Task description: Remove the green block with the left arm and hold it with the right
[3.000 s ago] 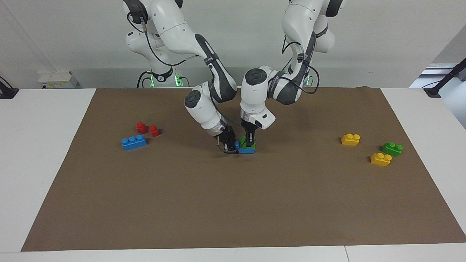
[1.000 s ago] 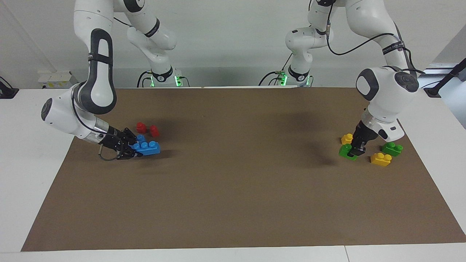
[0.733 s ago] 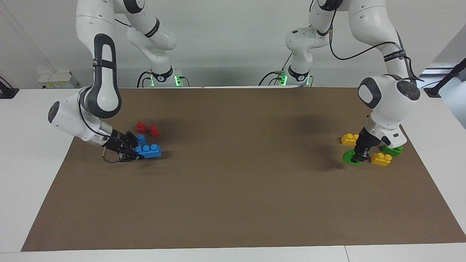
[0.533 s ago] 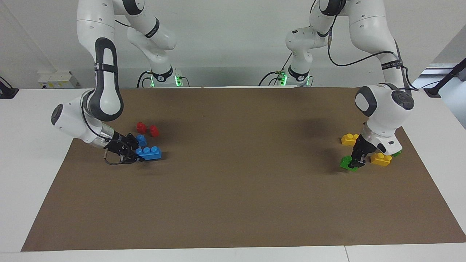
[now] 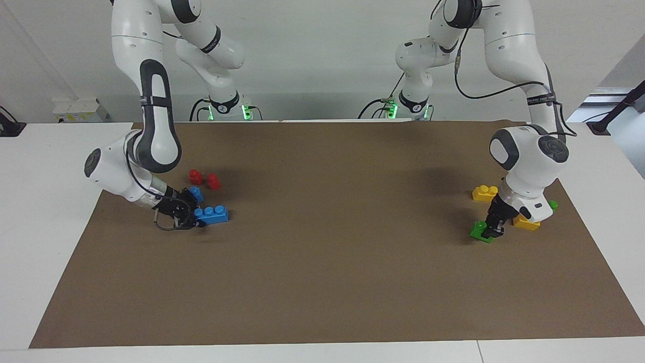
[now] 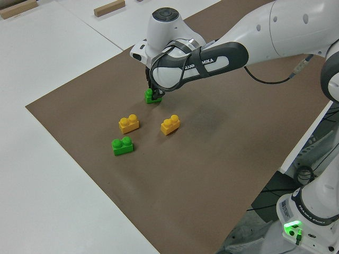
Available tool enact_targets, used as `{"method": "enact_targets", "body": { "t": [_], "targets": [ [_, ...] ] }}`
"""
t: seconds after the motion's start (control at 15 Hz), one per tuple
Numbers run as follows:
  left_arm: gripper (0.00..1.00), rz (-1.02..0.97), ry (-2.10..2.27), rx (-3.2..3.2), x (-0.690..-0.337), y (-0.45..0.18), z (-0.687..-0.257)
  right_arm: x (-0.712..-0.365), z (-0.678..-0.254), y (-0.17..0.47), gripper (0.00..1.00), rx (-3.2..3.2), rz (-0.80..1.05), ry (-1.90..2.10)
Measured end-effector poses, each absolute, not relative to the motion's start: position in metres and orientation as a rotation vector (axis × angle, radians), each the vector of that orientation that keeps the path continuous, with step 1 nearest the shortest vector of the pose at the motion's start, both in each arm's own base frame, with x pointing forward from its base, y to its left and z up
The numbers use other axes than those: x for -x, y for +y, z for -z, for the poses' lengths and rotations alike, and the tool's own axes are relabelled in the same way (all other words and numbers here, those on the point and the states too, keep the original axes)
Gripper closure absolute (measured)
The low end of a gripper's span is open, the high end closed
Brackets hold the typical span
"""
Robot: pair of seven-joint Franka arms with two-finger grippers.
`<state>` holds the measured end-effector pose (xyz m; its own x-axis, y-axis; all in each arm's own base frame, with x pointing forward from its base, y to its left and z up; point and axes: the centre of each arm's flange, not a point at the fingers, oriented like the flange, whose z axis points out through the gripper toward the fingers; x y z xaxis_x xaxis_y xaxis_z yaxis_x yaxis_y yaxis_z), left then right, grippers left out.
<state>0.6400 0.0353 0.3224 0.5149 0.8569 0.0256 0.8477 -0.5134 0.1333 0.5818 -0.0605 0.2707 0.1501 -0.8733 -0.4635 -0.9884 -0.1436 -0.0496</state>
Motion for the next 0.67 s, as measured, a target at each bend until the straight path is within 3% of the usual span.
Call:
{"method": "enact_targets", "body": {
  "t": [0.13, 0.2, 0.47, 0.53, 0.67],
  "targets": [
    [0.61, -0.140, 1.470, -2.655, -0.640, 0.035, -0.322, -0.583, -0.273, -0.059, 0.19, 2.095, -0.464, 1.782],
    [0.52, -0.140, 1.463, -2.659, -0.641, 0.035, -0.321, -0.585, -0.276, -0.059, 0.11, 2.095, -0.464, 1.777],
    [0.07, -0.150, 1.450, -2.663, -0.642, 0.035, -0.321, -0.595, -0.316, -0.060, 0.00, 2.106, -0.468, 1.726],
    [0.00, -0.155, 1.448, -2.662, -0.643, 0.035, -0.323, -0.596, -0.329, -0.061, 0.00, 2.131, -0.452, 1.711],
    [0.00, -0.169, 1.441, -2.659, -0.645, 0.035, -0.329, -0.593, -0.361, -0.061, 0.00, 2.241, -0.405, 1.660]
  ]
}}
